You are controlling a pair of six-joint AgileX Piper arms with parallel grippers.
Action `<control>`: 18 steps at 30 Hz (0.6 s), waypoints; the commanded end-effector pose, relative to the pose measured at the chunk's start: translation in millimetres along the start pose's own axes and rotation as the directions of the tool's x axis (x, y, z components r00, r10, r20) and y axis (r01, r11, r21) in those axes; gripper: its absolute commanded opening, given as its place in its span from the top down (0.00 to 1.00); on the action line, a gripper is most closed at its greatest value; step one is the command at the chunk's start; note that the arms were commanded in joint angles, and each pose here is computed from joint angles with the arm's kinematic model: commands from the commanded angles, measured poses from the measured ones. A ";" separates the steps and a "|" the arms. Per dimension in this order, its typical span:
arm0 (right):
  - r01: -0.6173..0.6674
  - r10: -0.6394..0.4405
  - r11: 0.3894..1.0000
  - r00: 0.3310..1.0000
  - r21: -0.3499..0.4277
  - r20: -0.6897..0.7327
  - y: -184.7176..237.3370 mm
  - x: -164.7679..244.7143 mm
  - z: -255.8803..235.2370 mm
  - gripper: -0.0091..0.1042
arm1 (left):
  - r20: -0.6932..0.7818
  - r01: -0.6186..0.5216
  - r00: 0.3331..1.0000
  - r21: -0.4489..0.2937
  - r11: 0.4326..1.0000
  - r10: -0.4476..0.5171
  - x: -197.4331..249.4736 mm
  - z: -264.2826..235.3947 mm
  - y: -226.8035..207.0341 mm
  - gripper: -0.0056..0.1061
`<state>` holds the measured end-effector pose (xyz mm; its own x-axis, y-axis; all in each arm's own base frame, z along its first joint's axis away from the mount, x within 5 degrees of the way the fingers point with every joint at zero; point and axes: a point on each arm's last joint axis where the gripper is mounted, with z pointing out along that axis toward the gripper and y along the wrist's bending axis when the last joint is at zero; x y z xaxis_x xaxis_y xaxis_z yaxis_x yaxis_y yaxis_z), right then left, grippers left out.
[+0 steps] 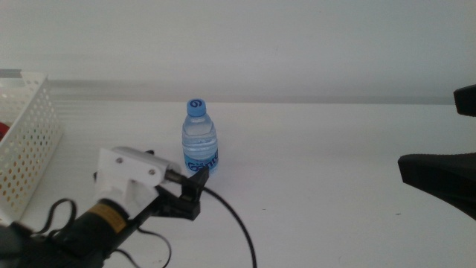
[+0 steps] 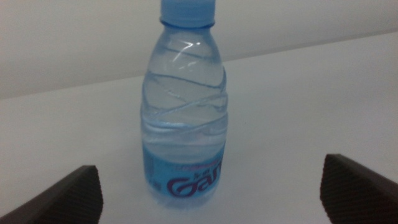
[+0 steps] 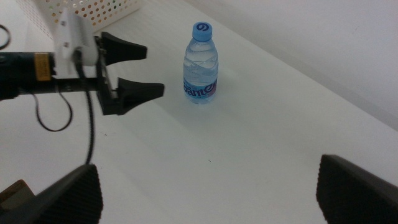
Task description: Use arms to grab the bottles and put them into the dustbin to the left of the table.
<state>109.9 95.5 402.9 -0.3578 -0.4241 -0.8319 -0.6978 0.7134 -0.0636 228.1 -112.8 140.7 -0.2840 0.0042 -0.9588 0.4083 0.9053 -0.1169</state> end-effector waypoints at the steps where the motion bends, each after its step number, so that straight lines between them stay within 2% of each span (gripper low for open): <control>1: 0.012 -0.013 1.000 1.000 0.004 0.020 -0.2 -2.1 -1.9 0.11 | 0.021 0.004 1.000 0.017 1.000 -0.004 -0.5 10.8 -0.8 0.11; 5: 0.012 -0.013 1.000 1.000 0.004 0.020 -0.2 -2.1 -1.9 0.11 | 0.017 -0.003 1.000 0.028 1.000 0.003 0.4 24.6 -1.9 0.11; 10: 0.012 -0.013 1.000 1.000 0.004 0.020 -0.2 -2.1 -1.9 0.11 | 0.007 0.024 1.000 -0.010 1.000 -0.024 4.0 35.5 1.9 0.11; 18: 0.012 -0.013 1.000 1.000 0.004 0.020 -0.2 -2.1 -1.9 0.11 | -0.013 0.026 1.000 -0.015 1.000 -0.026 6.4 53.0 2.4 0.11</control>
<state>109.9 95.5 402.9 -0.3578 -0.4241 -0.8319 -0.6978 0.7134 -0.0636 269.8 -133.2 122.0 -0.2984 0.0005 -0.9545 0.4009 0.9076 -0.1248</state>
